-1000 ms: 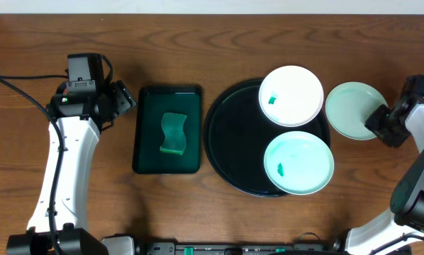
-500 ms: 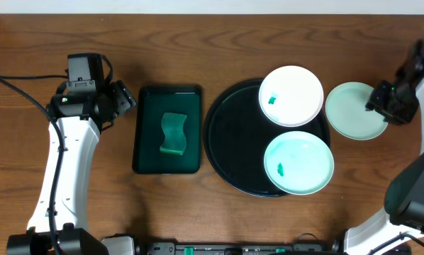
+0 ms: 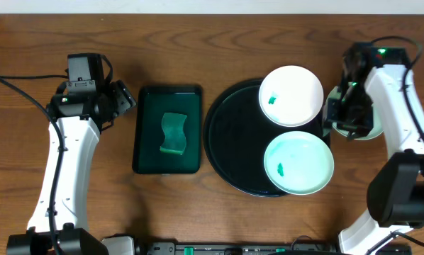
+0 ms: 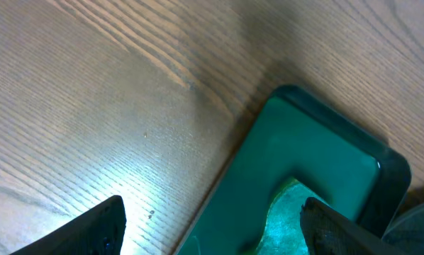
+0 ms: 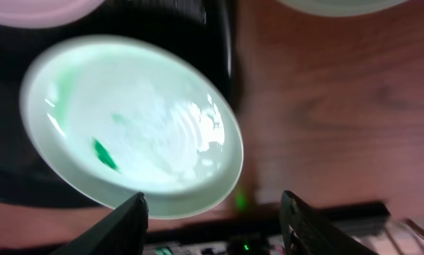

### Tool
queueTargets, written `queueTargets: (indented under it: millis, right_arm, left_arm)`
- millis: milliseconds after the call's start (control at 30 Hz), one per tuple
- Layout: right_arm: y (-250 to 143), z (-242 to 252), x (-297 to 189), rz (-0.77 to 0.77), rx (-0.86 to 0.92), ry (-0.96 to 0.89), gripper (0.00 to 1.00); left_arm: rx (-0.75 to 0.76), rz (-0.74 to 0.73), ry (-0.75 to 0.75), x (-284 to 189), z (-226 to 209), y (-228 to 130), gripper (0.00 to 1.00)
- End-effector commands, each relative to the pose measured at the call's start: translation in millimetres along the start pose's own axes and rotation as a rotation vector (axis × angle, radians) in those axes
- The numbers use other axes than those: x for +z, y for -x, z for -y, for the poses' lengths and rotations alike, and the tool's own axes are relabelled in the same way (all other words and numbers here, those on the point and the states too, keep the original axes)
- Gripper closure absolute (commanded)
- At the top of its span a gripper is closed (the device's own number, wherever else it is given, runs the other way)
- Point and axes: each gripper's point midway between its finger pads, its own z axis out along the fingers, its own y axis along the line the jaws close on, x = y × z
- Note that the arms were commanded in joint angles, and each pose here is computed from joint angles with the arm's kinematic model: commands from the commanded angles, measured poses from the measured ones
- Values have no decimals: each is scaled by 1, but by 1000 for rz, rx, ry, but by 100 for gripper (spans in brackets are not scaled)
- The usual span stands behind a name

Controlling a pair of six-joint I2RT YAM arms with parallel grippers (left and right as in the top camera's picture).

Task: Clean dirty plates on tray and stack at the side
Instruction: 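Move the right gripper to the other pale green plate rim and grip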

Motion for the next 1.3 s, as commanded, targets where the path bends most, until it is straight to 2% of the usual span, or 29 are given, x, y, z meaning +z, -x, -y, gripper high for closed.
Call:
queueTargets:
  millis: [0, 233, 400, 600, 633, 667, 700, 733, 900, 1100, 1267]
  right_arm:
    - [-17, -5, 18, -62, -45, -43, 42]
    - [-30, -7, 60, -112, -37, -65, 43]
    - [-33, -5, 81, -116, -10, -68, 49]
    - [-38, -3, 96, -125, 6, -73, 51]
    - [-38, -3, 97, -125, 6, -73, 56]
    - [-38, -3, 98, -124, 5, -73, 68]
    - [-38, -3, 99, -121, 6, -71, 94]
    - [-38, -4, 99, -121, 5, -69, 99]
    - [-38, -15, 97, -130, -2, -7, 99]
    - [-33, -43, 77, -123, -111, 148, 98]
    - [-30, -38, 41, -121, -118, 118, 80]
  left_arm:
    - [-2, 15, 9, -3, -2, 6, 20]
    - [-2, 15, 9, -3, -2, 6, 21]
    - [-2, 15, 9, -3, -2, 6, 21]
    - [-2, 15, 9, -3, -2, 6, 21]
    - [-2, 15, 9, -3, -2, 6, 21]
    - [-2, 15, 9, -3, -2, 6, 21]
    - [-2, 15, 9, -3, -2, 6, 20]
    - [-2, 15, 9, -3, -2, 6, 21]
    - [-2, 15, 9, -3, -2, 6, 20]
    - [-2, 15, 9, -3, -2, 6, 21]
    - [-2, 15, 9, -3, -2, 6, 21]
